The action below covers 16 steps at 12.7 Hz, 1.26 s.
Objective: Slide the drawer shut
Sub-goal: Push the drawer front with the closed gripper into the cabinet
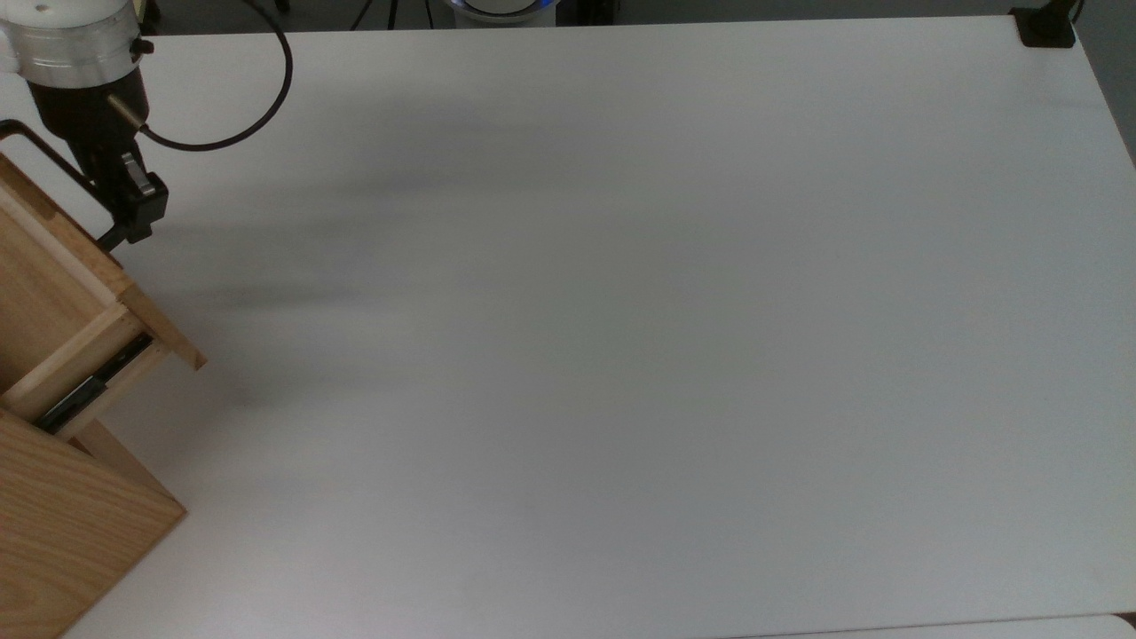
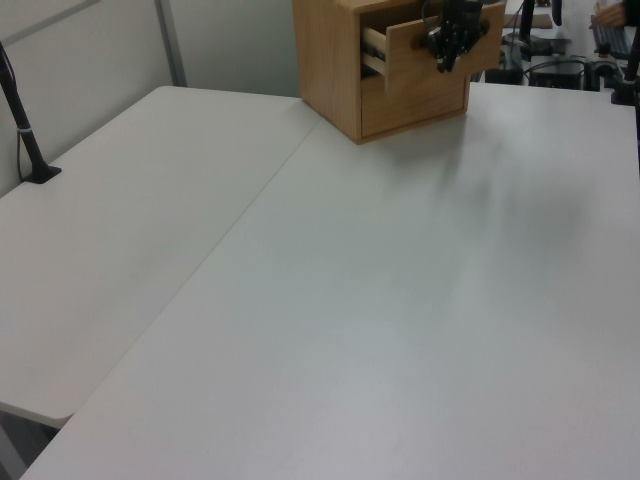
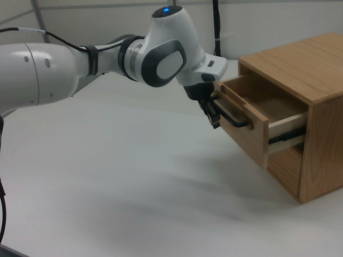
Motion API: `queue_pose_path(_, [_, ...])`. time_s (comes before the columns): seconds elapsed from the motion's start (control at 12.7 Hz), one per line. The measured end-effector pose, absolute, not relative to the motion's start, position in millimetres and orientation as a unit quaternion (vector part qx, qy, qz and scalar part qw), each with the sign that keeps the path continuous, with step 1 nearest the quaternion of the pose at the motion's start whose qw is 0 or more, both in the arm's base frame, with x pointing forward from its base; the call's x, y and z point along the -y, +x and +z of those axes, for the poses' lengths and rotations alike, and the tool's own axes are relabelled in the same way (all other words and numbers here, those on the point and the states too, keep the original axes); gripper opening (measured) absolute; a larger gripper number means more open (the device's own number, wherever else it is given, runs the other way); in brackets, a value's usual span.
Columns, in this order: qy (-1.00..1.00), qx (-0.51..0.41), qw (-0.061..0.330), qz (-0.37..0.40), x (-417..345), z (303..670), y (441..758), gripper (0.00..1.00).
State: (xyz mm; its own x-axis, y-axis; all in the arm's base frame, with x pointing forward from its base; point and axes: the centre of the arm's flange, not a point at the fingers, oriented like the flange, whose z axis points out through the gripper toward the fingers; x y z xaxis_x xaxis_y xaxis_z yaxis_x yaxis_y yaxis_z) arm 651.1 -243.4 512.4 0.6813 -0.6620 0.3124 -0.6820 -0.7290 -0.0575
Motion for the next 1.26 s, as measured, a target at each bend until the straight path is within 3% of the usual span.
queue_pose_path(0.71, [0.874, 0.388, 0.052, 0.288, 292, 506, 678, 0.24])
queue_pose_path(1.26, [0.864, 0.378, 0.064, 0.325, 304, 484, 691, 0.24])
